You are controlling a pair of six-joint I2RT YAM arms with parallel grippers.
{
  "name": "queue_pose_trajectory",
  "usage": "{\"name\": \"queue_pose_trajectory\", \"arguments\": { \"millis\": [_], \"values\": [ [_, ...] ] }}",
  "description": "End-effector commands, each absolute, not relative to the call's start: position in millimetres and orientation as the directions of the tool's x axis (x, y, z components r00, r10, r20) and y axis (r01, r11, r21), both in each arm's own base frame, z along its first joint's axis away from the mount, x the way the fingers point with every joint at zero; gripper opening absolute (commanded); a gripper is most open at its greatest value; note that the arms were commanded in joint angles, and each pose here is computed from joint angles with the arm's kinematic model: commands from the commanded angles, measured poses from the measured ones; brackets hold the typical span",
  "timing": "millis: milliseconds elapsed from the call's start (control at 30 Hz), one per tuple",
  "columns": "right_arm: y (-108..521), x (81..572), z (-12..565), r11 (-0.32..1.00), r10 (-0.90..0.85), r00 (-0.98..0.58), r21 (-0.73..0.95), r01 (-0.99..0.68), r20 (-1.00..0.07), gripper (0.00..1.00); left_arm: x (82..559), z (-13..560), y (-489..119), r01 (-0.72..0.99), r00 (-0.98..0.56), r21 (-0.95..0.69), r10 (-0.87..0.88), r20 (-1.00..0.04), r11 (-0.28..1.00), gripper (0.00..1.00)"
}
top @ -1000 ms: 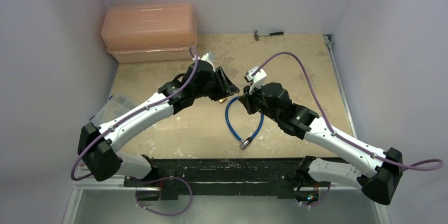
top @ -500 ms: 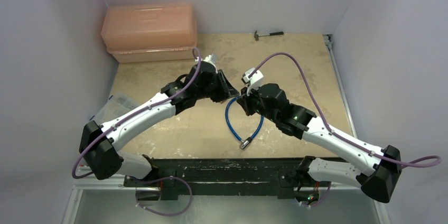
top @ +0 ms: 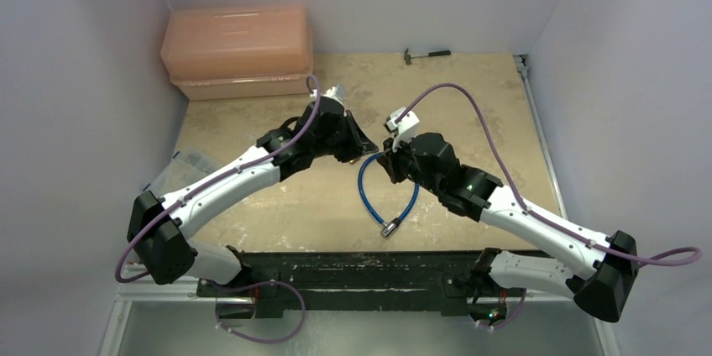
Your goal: Unlock with the key
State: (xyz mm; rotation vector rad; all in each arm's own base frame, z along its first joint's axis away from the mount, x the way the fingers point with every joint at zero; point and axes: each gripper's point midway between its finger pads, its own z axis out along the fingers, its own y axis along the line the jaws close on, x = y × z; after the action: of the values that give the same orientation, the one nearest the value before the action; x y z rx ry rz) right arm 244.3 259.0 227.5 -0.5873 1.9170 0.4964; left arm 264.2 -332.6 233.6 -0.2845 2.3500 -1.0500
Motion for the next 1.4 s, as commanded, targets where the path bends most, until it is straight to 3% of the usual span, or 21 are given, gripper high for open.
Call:
{"name": "queue_pose_trajectory", "arguments": {
  "millis": [0,67,233,333,467,700,933,1100,1367],
  "values": [
    [263,248,264,0.794,-0.085,-0.299,0.117,-0.596,-0.950,0.00,264,247,-339,0.065,-0.824,-0.750,-0.388,-0.412,0.658,0.00],
    [264,246,264,0.788,-0.082,-0.303,0.125,-0.603,-0.949,0.04,265,250,-339,0.074,-0.819,-0.758,-0.395,-0.417,0.648,0.00],
    [264,233,274,0.758,0.011,-0.329,0.223,-0.613,-0.944,0.56,266,266,-338,0.129,-0.791,-0.780,-0.411,-0.453,0.612,0.00],
    [258,227,291,0.745,0.094,-0.320,0.280,-0.605,-0.943,0.67,267,277,-333,0.180,-0.761,-0.772,-0.412,-0.502,0.609,0.00],
    [258,217,315,0.687,0.216,-0.343,0.392,-0.611,-0.914,0.71,263,303,-335,0.285,-0.728,-0.781,-0.405,-0.553,0.555,0.00],
    [265,203,345,0.423,0.372,-0.447,0.578,-0.698,-0.813,0.71,247,351,-336,0.453,-0.675,-0.758,-0.374,-0.636,0.470,0.00],
    [262,194,374,0.347,0.423,-0.421,0.573,-0.743,-0.802,0.68,231,385,-326,0.552,-0.624,-0.715,-0.355,-0.696,0.430,0.00],
    [264,187,386,0.285,0.454,-0.423,0.578,-0.765,-0.784,0.60,224,398,-323,0.575,-0.611,-0.713,-0.368,-0.701,0.402,0.00],
    [262,189,388,0.284,0.471,-0.418,0.582,-0.762,-0.777,0.55,220,408,-322,0.590,-0.606,-0.720,-0.388,-0.694,0.366,0.00]
  ]
}}
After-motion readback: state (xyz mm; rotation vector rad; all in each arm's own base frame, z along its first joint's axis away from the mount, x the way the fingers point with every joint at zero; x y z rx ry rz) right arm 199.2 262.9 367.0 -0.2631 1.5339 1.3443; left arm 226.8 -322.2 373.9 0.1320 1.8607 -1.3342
